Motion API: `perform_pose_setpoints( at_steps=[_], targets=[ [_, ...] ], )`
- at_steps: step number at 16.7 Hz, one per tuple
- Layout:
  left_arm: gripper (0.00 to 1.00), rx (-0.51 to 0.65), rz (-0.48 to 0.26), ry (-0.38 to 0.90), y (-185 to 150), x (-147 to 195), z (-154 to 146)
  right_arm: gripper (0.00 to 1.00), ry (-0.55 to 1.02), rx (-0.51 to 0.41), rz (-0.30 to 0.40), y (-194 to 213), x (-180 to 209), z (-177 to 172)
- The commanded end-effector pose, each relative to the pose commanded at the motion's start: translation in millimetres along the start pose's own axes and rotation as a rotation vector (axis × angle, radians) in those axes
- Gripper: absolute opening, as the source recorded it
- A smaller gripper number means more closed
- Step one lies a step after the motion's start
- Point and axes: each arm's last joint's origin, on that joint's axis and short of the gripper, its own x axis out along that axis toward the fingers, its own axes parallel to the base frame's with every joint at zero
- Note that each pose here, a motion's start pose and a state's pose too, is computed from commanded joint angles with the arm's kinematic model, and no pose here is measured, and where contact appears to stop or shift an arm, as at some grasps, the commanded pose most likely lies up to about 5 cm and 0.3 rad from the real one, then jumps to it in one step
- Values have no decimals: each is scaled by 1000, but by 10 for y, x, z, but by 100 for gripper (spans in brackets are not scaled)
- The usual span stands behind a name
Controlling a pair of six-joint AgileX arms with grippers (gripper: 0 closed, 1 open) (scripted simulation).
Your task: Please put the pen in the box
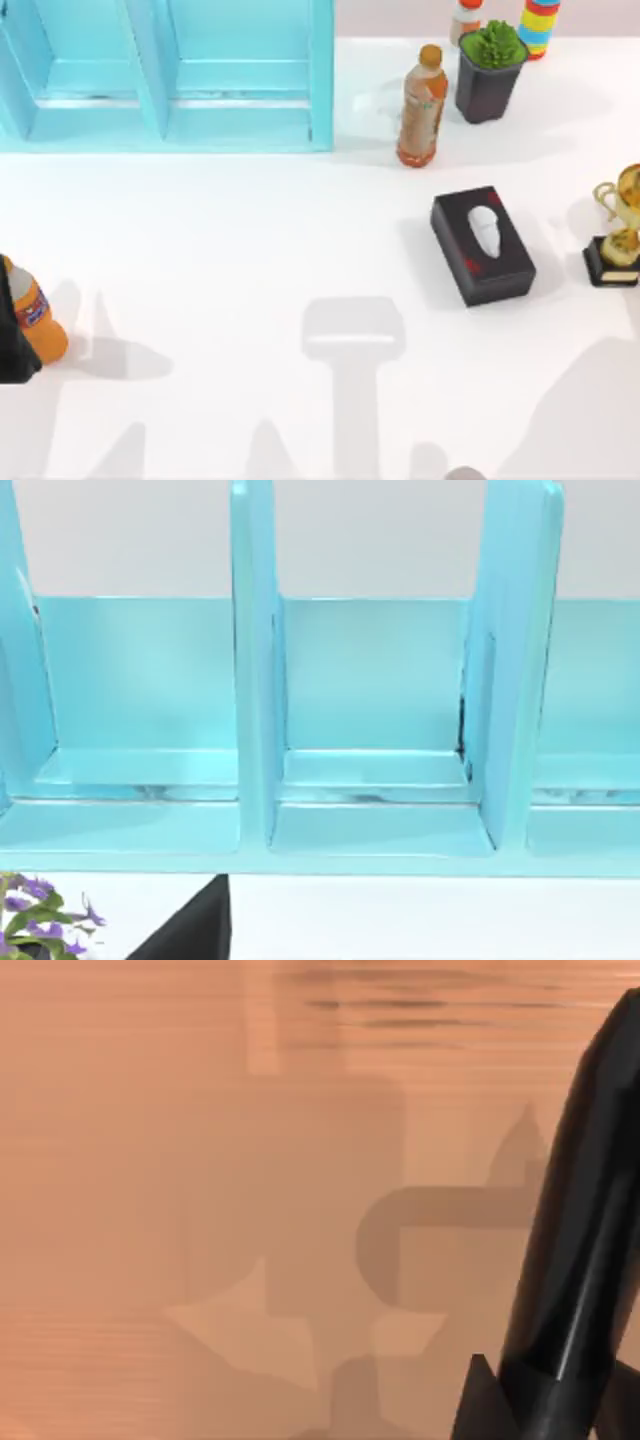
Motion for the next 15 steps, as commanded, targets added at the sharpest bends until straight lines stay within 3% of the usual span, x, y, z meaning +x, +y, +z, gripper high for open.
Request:
perform_pose_setpoints(
  at_steps=[9,15],
  targets=[
    [100,0,0,0,0,0,0,98,0,0,0,0,0,0],
    [100,0,0,0,0,0,0,100,0,0,0,0,0,0]
  ],
)
